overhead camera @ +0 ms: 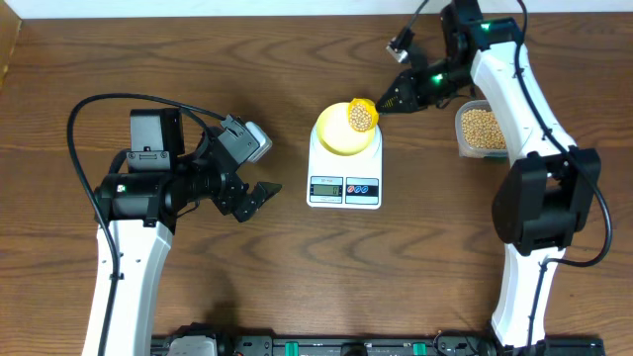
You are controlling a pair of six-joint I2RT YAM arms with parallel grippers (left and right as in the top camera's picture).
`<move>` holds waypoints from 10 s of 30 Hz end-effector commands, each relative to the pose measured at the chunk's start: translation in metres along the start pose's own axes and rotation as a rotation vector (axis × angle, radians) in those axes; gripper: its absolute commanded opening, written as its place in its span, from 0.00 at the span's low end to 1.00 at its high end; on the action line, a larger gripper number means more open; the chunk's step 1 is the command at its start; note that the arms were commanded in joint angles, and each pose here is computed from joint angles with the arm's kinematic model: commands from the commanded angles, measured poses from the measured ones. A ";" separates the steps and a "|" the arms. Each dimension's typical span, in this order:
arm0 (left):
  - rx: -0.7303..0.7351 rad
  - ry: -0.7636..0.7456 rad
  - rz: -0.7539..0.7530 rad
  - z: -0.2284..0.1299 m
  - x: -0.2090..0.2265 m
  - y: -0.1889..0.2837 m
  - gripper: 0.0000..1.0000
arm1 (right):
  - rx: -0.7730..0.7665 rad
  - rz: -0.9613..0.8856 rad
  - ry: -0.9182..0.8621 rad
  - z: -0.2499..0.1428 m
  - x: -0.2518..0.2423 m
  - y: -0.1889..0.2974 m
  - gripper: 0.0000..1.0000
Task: Scoop item into bowl and weigh 50g on scale
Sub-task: 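Carry the filled scoop left over the yellow bowl on the scale, then tilt the scoop to pour soybeans into the yellow bowl, then carry the empty yellow scoop right to the soybean tub, then lower the scoop into the soybeans with the right gripper, then drag the scoop through the soybeans and lift it out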
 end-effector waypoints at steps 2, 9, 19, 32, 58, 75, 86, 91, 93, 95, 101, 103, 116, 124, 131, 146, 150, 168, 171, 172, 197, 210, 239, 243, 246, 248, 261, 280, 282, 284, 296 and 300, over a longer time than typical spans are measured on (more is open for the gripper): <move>-0.009 -0.016 0.001 0.002 0.001 0.002 0.98 | -0.004 -0.062 0.119 0.008 0.011 0.005 0.01; -0.009 -0.016 0.001 0.002 0.001 0.002 0.98 | 0.001 -0.154 0.177 0.012 0.010 0.007 0.01; -0.009 -0.016 0.001 0.002 0.001 0.002 0.98 | 0.026 -0.149 0.307 0.010 0.021 -0.003 0.01; -0.009 -0.016 0.001 0.002 0.001 0.002 0.98 | 0.035 -0.221 0.479 0.017 0.026 -0.004 0.01; -0.009 -0.016 0.001 0.002 0.001 0.002 0.98 | 0.047 -0.217 0.689 0.019 0.034 -0.007 0.01; -0.009 -0.016 0.001 0.002 0.001 0.002 0.98 | 0.079 -0.264 0.796 0.018 0.035 -0.007 0.01; -0.009 -0.016 0.001 0.002 0.001 0.002 0.98 | 0.100 -0.364 0.859 0.019 0.035 0.004 0.01; -0.009 -0.016 0.001 0.002 0.001 0.002 0.97 | 0.111 -0.356 0.864 0.016 0.039 0.001 0.01; -0.009 -0.016 0.001 0.002 0.001 0.002 0.97 | 0.114 -0.354 0.866 0.015 0.040 0.000 0.01; -0.009 -0.016 0.001 0.002 0.001 0.002 0.97 | 0.113 -0.354 0.868 0.015 0.041 0.000 0.01; -0.009 -0.016 0.001 0.002 0.001 0.002 0.97 | 0.103 -0.352 0.887 0.016 0.046 0.004 0.01; -0.009 -0.016 0.001 0.002 0.001 0.002 0.98 | 0.102 -0.353 0.907 0.015 0.049 0.006 0.01; -0.009 -0.016 0.001 0.002 0.001 0.002 0.98 | 0.167 -0.406 1.079 0.007 0.059 0.016 0.01; -0.009 -0.016 0.001 0.002 0.001 0.002 0.98 | 0.183 -0.431 1.077 0.007 0.056 0.016 0.01; -0.009 -0.016 0.001 0.002 0.001 0.002 0.98 | 0.054 -0.304 0.910 0.013 0.068 0.022 0.01; -0.009 -0.016 0.001 0.002 0.001 0.002 0.98 | -0.266 -0.313 0.154 0.031 -0.016 0.147 0.01; -0.009 -0.016 0.001 0.002 0.001 0.002 0.97 | -0.290 -0.331 0.063 0.023 -0.036 0.167 0.01; -0.009 -0.016 0.001 0.002 0.001 0.002 0.98 | -0.035 -0.757 -0.299 -0.059 -0.132 0.193 0.01; -0.009 -0.016 0.001 0.002 0.001 0.002 0.98 | -0.009 -0.753 -0.337 -0.067 -0.140 0.184 0.01; -0.009 -0.016 0.001 0.002 0.001 0.002 0.97 | 0.006 -0.754 -0.354 -0.071 -0.145 0.178 0.01; -0.009 -0.016 0.001 0.002 0.001 0.002 0.98 | 0.076 -0.873 -0.371 -0.076 -0.185 0.161 0.01; -0.009 -0.016 0.001 0.002 0.001 0.002 0.98 | 0.107 -0.702 -0.396 -0.074 -0.193 0.118 0.01; -0.009 -0.016 0.001 0.002 0.001 0.002 0.98 | -0.070 -0.225 -0.540 -0.084 -0.199 0.137 0.01; -0.009 -0.016 0.001 0.002 0.001 0.002 0.98 | -0.129 -0.148 -0.538 -0.085 -0.200 0.151 0.01; -0.009 -0.016 0.001 0.002 0.001 0.002 0.97 | -0.155 -0.132 -0.561 -0.090 -0.205 0.161 0.01; -0.009 -0.016 0.001 0.002 0.001 0.002 0.98 | -0.166 -0.132 -0.569 -0.094 -0.209 0.167 0.01; -0.009 -0.016 0.001 0.002 0.001 0.002 0.97 | -0.270 -0.026 -0.569 -0.096 -0.209 0.189 0.01; -0.009 -0.016 0.001 0.002 0.001 0.002 0.98 | -0.414 0.107 -0.580 -0.093 -0.207 0.217 0.01; -0.009 -0.016 0.001 0.002 0.001 0.002 0.97 | -0.419 0.124 -0.584 -0.092 -0.204 0.218 0.01; -0.009 -0.016 0.001 0.002 0.001 0.002 0.98 | -0.415 0.131 -0.590 -0.093 -0.202 0.217 0.01; -0.009 -0.016 0.001 0.002 0.001 0.002 0.98 | -0.374 0.212 -0.528 -0.090 -0.174 0.206 0.01; -0.009 -0.016 0.001 0.002 0.001 0.002 0.97 | -0.371 0.257 -0.485 -0.082 -0.160 0.201 0.01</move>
Point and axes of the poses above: each gripper's point midway between its finger pads, its own y axis back along the fingers, its own x axis along the line the jaws close on, z = x × y, the point moved 1 cm from there along y, back along the fingers, and after that the axes turned 6 degrees about -y, right-handed, at the moved point
